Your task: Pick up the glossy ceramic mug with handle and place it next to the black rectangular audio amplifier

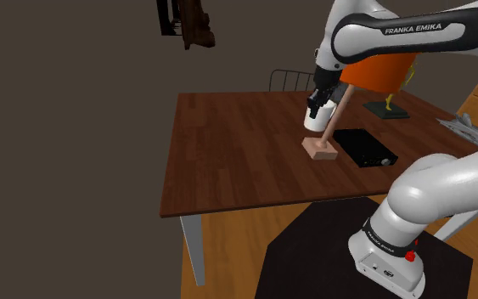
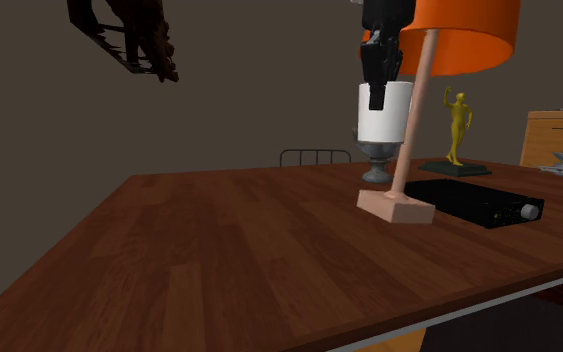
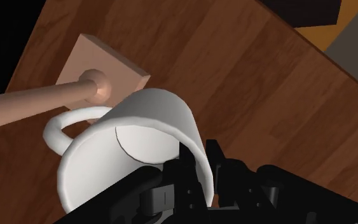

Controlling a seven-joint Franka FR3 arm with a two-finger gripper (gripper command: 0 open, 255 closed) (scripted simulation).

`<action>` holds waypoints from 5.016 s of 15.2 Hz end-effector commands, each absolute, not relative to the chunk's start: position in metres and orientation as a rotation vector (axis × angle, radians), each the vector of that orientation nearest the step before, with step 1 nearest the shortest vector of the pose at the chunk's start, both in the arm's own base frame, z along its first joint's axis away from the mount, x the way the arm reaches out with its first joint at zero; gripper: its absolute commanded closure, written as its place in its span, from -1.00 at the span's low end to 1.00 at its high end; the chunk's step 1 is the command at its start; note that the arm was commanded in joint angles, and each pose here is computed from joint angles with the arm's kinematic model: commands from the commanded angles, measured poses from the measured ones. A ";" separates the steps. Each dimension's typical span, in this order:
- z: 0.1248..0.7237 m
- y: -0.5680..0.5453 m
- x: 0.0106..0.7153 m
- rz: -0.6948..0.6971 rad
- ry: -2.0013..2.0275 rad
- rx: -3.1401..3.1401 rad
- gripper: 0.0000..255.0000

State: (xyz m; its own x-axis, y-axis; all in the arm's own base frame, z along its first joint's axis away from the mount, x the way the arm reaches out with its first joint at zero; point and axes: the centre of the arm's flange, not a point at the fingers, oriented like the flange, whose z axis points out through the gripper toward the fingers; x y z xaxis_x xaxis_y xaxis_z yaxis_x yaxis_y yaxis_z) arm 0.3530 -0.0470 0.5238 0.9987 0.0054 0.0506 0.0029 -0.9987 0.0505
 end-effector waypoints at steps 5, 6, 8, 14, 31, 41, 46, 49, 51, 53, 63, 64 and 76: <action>0.523 -0.106 0.302 0.073 0.005 3.092 1.00; 0.523 -0.116 0.293 0.073 0.005 3.092 1.00; 0.523 -0.135 0.275 0.073 0.005 3.092 1.00; 0.524 -0.194 0.222 0.073 0.005 3.092 1.00; 0.524 -0.361 0.072 0.073 0.005 3.092 1.00; 0.503 -0.413 0.026 0.073 0.005 3.092 1.00; 0.477 -0.413 0.026 0.073 0.005 3.092 1.00; 0.461 -0.413 0.026 0.073 0.005 3.092 1.00; 0.450 -0.413 0.026 0.073 0.005 3.092 1.00; 0.440 -0.413 0.026 0.073 0.005 3.092 1.00; 0.387 -0.413 0.026 0.073 0.005 3.092 1.00; 0.382 -0.413 0.026 0.073 0.005 3.092 1.00; 0.361 -0.413 0.026 0.073 0.005 3.092 -1.00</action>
